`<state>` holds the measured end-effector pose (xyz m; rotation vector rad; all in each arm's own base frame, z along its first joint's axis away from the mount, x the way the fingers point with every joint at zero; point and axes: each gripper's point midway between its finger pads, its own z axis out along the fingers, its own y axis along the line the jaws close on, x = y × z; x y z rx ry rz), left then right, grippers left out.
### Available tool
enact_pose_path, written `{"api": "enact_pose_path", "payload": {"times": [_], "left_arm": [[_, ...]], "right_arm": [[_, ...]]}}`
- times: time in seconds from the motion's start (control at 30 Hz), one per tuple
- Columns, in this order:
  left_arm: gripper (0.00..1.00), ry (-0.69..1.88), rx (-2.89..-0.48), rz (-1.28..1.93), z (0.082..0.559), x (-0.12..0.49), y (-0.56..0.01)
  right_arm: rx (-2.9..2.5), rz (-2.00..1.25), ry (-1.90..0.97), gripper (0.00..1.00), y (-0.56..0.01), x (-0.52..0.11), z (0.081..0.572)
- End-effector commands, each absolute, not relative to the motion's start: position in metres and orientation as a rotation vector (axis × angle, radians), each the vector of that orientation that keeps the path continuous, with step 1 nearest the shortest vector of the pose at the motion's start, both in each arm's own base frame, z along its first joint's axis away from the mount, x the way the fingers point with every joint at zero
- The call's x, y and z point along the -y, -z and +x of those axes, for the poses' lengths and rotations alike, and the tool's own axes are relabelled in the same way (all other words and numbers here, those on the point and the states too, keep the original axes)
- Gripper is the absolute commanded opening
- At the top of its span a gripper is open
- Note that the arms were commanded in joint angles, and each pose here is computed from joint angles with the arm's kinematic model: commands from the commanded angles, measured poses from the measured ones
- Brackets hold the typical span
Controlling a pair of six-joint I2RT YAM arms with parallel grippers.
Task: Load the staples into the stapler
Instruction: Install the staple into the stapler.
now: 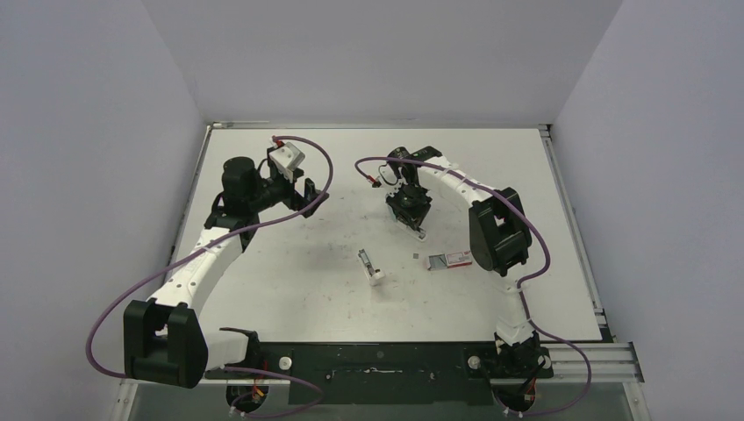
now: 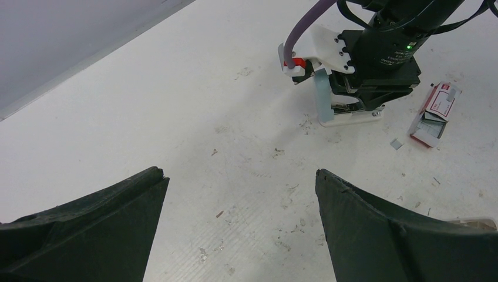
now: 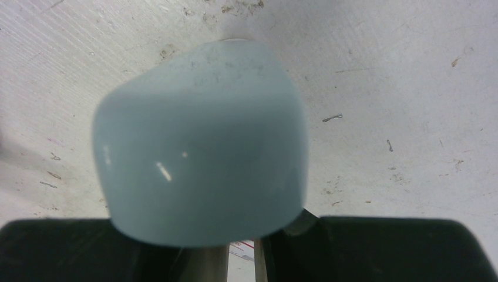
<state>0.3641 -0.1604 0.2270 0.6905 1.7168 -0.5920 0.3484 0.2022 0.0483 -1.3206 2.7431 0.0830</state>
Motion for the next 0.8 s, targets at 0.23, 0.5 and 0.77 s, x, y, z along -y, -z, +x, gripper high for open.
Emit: {"api": "enact_pose_path", "payload": {"times": [0.23,0.5,0.77], "left_arm": [[0.97,0.568,-1.67,0.695,0.3622,0.1559,-0.2445],[0.97,0.567,-1.67,0.694,0.3624,0.1553,-0.2442],[0.97,0.569,-1.67,0.693,0.3623,0.1554,-0.2445]], "right_arm": [[-2.741,-1.278,-0.079,0.18,-0.0428,-0.2075,0.3577],[-2.742,-1.266,-0.069,0.17,-0.0448,-0.2074,0.3563],[-2.742,-1.249,-0.068,0.17,-0.049,-0.2073,0.3566]]}}
